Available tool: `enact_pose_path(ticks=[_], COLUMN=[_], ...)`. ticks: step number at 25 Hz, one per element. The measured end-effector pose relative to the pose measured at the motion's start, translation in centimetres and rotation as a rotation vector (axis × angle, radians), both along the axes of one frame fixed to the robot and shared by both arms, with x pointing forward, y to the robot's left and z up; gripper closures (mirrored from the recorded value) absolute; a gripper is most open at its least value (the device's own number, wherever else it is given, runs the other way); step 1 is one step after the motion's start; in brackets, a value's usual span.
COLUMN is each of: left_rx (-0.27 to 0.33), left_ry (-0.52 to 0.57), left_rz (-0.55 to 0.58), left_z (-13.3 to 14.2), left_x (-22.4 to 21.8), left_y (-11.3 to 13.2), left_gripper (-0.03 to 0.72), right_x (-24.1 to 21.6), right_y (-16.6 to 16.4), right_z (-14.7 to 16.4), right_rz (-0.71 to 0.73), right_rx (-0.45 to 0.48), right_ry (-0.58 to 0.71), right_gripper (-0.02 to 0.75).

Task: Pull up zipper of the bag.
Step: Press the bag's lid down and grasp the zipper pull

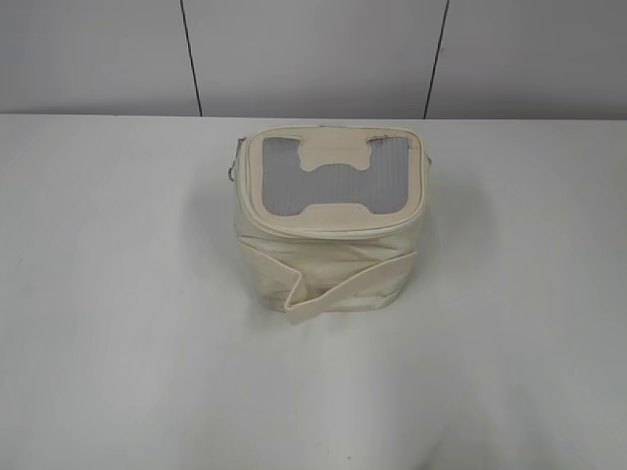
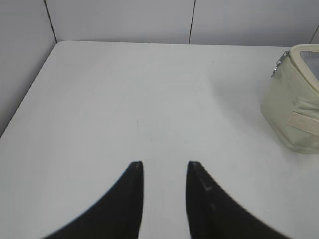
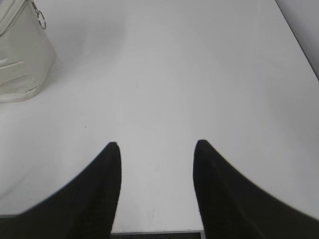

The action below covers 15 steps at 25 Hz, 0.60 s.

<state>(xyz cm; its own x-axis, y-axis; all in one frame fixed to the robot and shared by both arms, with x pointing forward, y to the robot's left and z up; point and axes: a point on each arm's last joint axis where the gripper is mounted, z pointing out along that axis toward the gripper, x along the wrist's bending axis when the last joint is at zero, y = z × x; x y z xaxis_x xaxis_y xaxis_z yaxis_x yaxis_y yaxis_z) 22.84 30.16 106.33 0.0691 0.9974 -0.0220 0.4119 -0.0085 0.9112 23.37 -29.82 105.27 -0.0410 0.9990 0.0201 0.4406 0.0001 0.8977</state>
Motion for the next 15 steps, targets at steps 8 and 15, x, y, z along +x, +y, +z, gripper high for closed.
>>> enact_pose_path(ticks=[8,15], left_rx=[0.0,0.0], left_ry=[0.0,0.0], left_rz=[0.0,0.0], left_z=[0.0,0.0], left_x=[0.0,0.0], left_y=[0.0,0.0], left_gripper=[0.454,0.454], right_x=[0.0,0.0], right_y=[0.0,0.0], right_z=[0.0,0.0], right_rz=[0.0,0.0], right_rx=[0.001,0.001], right_ry=[0.0,0.0], right_gripper=[0.36,0.36])
